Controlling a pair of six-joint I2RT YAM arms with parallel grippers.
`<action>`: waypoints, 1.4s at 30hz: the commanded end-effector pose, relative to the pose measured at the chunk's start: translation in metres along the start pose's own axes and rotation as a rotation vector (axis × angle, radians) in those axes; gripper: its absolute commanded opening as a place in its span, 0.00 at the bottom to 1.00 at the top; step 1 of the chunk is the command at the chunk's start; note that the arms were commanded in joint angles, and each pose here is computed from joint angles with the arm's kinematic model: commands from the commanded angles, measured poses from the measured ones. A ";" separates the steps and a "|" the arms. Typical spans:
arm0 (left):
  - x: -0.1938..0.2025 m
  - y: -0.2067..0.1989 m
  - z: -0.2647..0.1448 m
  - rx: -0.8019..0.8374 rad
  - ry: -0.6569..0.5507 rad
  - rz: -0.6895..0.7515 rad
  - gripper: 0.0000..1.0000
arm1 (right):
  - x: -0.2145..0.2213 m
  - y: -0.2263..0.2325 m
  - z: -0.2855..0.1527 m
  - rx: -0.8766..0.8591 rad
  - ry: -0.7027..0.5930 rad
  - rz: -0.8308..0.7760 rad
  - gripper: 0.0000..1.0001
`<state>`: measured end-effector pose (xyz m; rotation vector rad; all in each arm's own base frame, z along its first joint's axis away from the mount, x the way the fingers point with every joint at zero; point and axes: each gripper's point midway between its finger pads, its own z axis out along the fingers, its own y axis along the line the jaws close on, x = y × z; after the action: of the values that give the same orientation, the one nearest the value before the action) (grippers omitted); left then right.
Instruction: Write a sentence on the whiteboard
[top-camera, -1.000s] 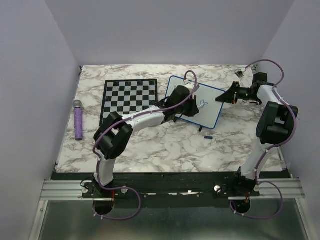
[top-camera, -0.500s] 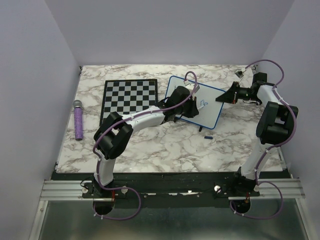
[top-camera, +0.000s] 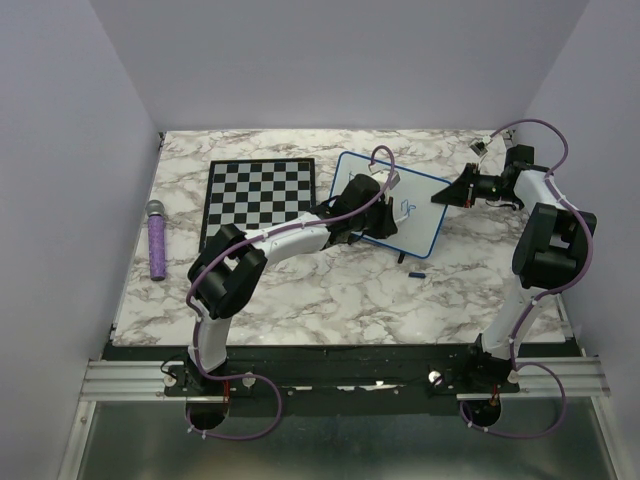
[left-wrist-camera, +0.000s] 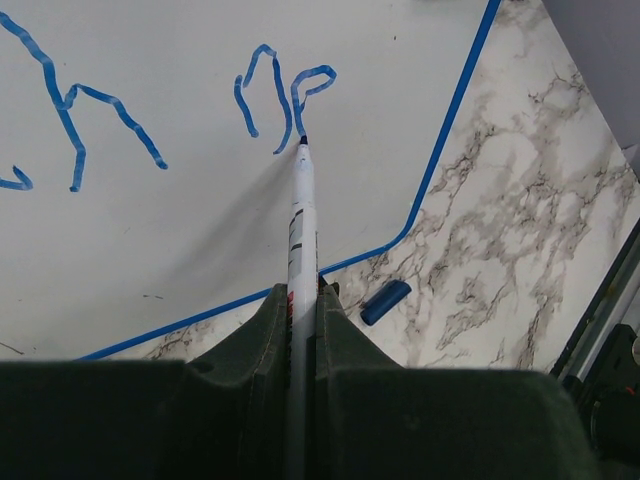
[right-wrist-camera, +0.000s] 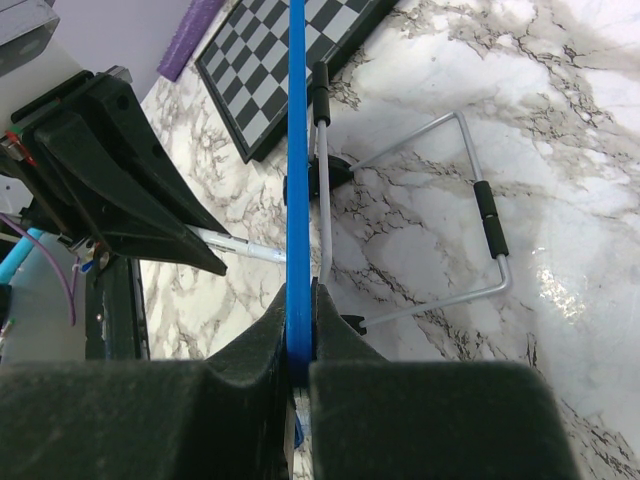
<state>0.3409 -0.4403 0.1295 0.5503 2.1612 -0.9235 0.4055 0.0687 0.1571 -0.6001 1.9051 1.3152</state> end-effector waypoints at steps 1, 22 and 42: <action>0.009 0.002 0.003 -0.004 0.038 -0.002 0.00 | -0.012 0.001 0.001 0.023 0.017 -0.106 0.00; -0.021 -0.022 -0.003 0.057 -0.027 0.013 0.00 | -0.011 0.001 0.002 0.023 0.018 -0.104 0.01; -0.026 -0.034 -0.055 0.098 -0.128 0.044 0.00 | -0.012 0.002 0.001 0.027 0.019 -0.113 0.00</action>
<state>0.3225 -0.4313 0.1897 0.5592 2.0242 -1.0053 0.4052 0.0713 0.1571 -0.6118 1.9009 1.3164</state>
